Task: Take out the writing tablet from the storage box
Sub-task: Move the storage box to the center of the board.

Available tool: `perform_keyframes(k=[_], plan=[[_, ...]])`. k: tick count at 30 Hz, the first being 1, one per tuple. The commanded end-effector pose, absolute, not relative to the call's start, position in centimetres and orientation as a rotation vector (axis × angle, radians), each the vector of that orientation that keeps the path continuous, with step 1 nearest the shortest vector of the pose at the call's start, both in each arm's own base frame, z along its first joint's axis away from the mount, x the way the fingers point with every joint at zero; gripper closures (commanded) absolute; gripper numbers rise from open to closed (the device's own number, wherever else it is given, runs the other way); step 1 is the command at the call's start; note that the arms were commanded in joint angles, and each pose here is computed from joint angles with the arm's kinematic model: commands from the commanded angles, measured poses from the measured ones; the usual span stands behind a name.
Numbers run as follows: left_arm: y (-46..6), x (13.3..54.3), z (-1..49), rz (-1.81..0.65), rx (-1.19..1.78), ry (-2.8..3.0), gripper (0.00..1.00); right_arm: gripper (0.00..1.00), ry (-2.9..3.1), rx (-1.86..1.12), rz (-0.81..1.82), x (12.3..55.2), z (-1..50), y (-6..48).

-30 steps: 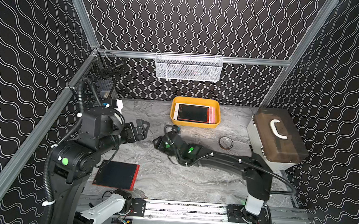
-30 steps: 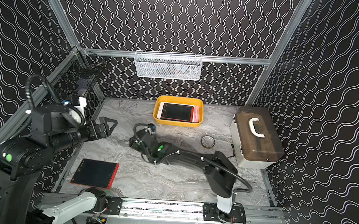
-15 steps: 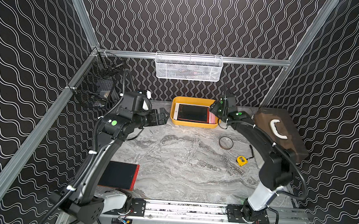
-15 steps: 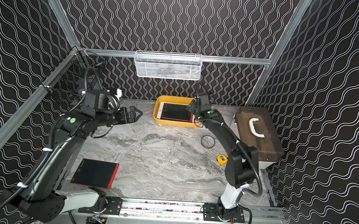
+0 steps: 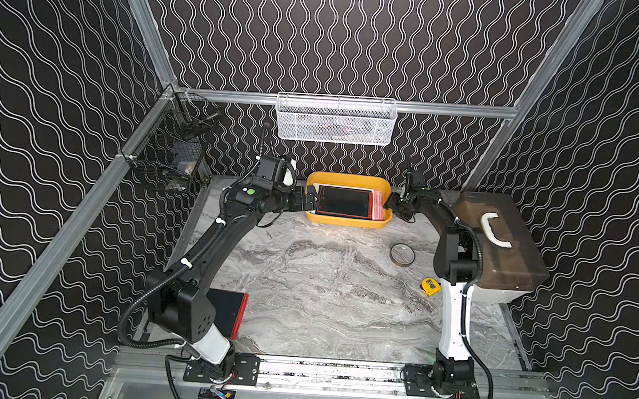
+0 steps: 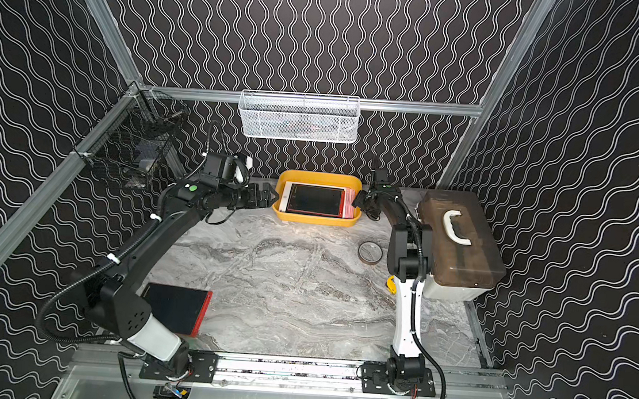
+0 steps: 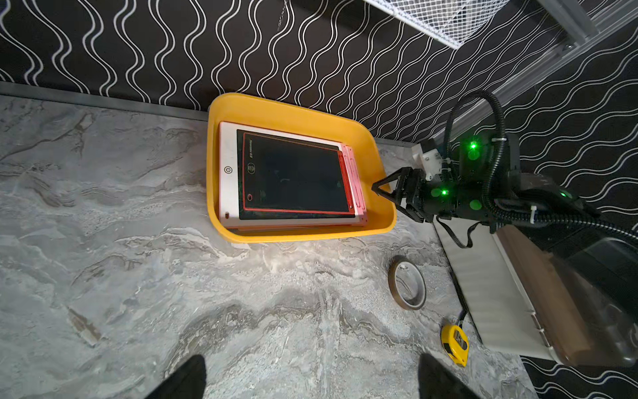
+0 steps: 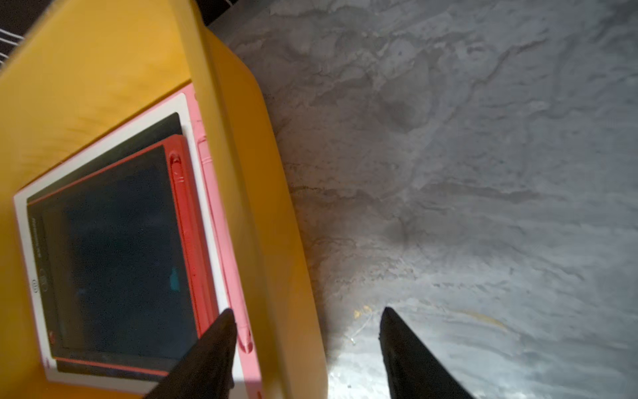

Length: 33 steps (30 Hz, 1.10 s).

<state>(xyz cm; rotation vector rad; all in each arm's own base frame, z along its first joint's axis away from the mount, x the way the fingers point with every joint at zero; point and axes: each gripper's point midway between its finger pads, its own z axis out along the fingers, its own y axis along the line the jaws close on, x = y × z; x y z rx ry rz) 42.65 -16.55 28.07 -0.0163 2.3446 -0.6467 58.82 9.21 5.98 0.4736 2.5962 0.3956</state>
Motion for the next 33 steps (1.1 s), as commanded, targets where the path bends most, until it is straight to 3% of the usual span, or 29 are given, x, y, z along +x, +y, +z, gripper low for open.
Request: perform_keyframes(k=[1, 5, 9, 21, 33], plan=[[-17.2, 43.4, 28.1, -0.661, 0.048, 2.320, 0.01, 0.44, 2.656, 0.440, 0.366, 58.1, 4.7, 9.1], [-17.3, 43.4, 26.7, -0.653, 0.072, 2.363, 0.01, 0.78, 2.682, 0.501, 0.344, 57.0, 4.4, 8.7], [-17.7, 43.9, 25.6, -0.654, 0.102, 2.396, 0.01, 0.91, 2.714, 0.508, 0.341, 54.9, 4.8, 9.2], [-17.3, 45.1, 21.4, -0.598, 0.114, 2.475, 0.01, 0.95, 2.803, 0.207, 0.279, 45.7, 8.4, 16.2], [-16.6, 42.5, 13.8, -0.576, 0.080, 2.623, 0.01, 0.94, 2.841, 0.278, 0.370, 39.9, 8.4, 16.6]])
